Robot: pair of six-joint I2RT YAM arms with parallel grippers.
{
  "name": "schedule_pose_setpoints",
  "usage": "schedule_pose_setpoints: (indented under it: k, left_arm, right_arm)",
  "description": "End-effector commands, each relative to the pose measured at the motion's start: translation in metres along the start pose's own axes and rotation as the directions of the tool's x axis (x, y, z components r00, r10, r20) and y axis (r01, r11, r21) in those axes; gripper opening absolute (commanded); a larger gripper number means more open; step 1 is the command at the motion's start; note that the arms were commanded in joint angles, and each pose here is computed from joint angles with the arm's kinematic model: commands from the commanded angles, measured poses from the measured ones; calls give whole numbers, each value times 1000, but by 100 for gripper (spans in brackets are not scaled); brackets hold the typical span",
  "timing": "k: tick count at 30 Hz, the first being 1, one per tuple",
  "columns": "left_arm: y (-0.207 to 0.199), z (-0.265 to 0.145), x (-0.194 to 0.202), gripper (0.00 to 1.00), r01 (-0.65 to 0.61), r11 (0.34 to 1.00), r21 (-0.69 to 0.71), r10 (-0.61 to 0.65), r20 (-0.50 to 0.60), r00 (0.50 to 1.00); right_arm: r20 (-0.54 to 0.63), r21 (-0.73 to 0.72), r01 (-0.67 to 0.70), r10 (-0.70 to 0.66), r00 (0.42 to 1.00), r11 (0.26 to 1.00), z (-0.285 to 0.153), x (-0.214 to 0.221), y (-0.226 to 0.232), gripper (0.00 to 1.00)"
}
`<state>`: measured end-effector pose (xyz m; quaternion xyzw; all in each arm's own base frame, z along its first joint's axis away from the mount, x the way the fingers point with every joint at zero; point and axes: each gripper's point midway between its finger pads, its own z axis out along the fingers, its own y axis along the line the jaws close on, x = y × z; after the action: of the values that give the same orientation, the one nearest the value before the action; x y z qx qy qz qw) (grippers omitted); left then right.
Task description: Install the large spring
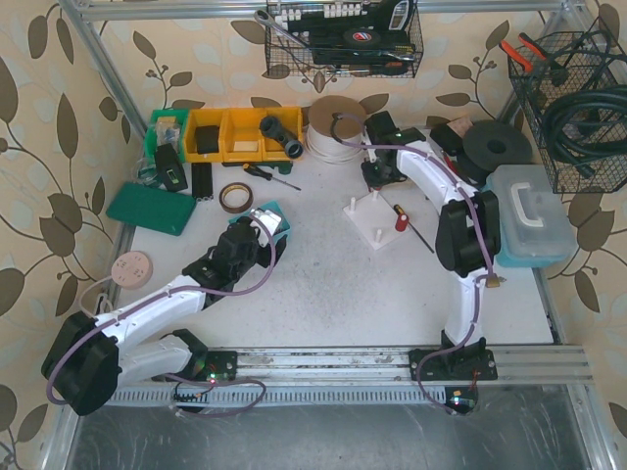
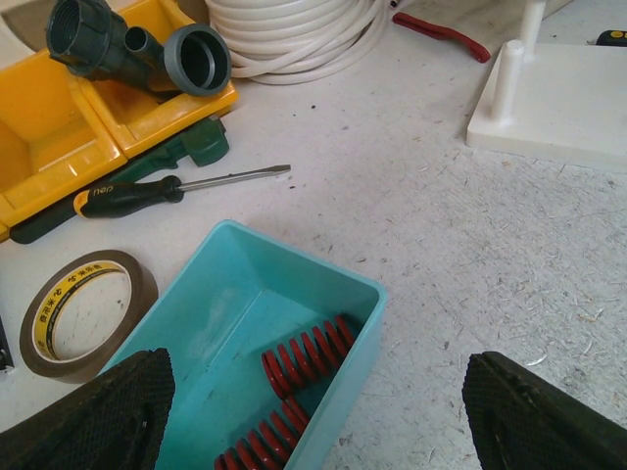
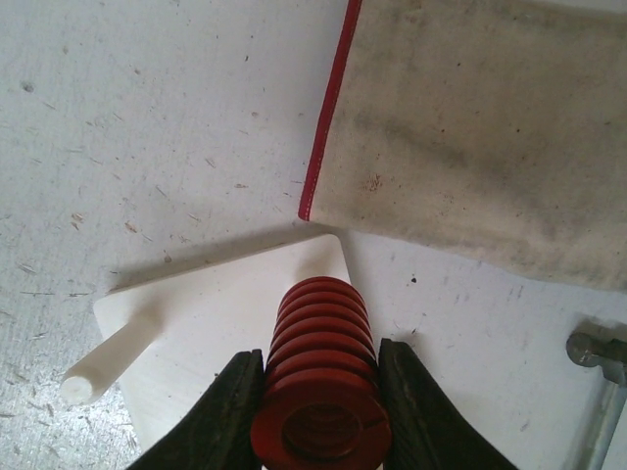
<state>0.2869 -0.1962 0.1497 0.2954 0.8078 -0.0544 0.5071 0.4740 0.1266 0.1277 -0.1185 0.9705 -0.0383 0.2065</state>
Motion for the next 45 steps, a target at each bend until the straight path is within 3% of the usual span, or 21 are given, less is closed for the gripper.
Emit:
schedule_pose_setpoints:
  k: [1,10,15,19,23,30,39,41,43,45]
  left_arm:
    - [0,-5,-14,83,0,1000,13,0,49,999]
    - [-1,-6,-15,83,-1,1000,21,0,52,999]
    - [-2,-6,-15,83,-1,1000,24,-1,55,998]
    - [0,-6,-14,83,2,1000,12,-3,58,998]
    - [9,-6,-15,84,41,998,-40,-39,52,998]
    - [38,-11,-9,90,193,960,-205,-198,-3,980]
    - [47,-15,-11,80,308,905,-293,-360,-141,922]
    - [46,-16,-11,80,310,905,-291,-371,-181,911]
    - [45,-19,-16,80,325,903,-282,-385,-194,902]
    - [45,-20,-22,79,337,901,-273,-392,-180,902]
  right_arm:
    - [3,-10,-6,6,1000,1000,5,-7,0,0]
    - [-39,-40,-22,20,999,999,28,-3,2,2]
    - [-60,-44,-25,22,998,999,36,-1,3,20]
    - [-53,-35,-29,27,998,999,29,-5,0,42]
    - [-24,-28,-35,35,999,999,10,-12,-3,55]
    - [56,-95,-67,72,996,993,-54,-5,1,61]
    - [205,-192,-87,127,970,978,-128,66,23,74]
    - [242,-193,-99,145,959,976,-139,83,21,83]
    - [268,-203,-98,151,951,974,-146,99,20,99]
    - [284,-185,-115,165,944,976,-149,113,13,100]
